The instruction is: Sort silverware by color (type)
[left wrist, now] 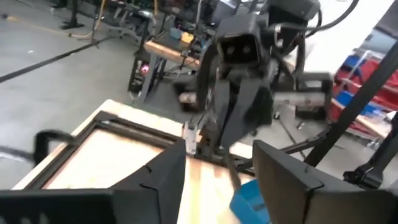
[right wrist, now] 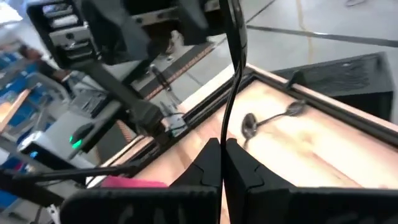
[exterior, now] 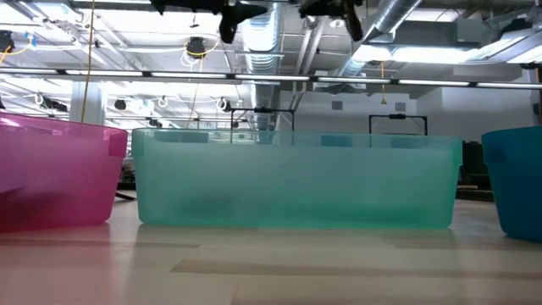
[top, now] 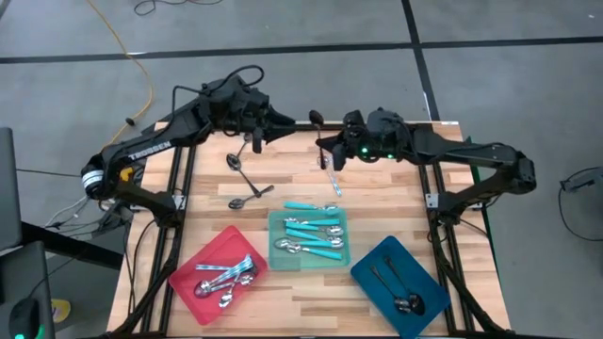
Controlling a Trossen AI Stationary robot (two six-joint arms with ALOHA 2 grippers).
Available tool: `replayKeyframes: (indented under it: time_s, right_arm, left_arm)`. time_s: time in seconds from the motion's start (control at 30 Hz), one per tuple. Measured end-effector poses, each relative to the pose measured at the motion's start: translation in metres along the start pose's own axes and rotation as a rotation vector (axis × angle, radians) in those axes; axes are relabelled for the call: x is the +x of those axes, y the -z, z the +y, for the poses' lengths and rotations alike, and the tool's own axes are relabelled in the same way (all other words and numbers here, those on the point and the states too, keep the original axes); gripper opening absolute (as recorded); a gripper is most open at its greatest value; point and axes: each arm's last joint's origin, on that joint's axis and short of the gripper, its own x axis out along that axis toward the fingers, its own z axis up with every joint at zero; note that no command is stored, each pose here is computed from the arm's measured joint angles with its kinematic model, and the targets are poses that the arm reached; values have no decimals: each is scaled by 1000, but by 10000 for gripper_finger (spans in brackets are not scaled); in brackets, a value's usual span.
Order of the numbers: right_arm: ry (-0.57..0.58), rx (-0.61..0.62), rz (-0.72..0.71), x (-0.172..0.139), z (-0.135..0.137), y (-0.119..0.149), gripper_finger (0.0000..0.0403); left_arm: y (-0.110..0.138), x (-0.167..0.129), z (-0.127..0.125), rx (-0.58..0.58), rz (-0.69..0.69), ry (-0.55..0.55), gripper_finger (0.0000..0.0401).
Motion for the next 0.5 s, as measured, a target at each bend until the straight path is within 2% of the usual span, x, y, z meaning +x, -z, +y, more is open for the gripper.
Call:
replayKeyframes:
  time_s: [0.17,0.4,0.5]
  right_arm:
    - [104,49,-20,-33,-3,-6,21]
    - [286,200,138,-73,-12,11,21]
    - [361,265,212,-82,-14,22,21]
  left_arm:
    - [-2,-27,-1,-35,47,-109,180]
    - [5,-69,-15,-47,151,-363,176]
    - [10,-82,-22,-68,200,-428,176]
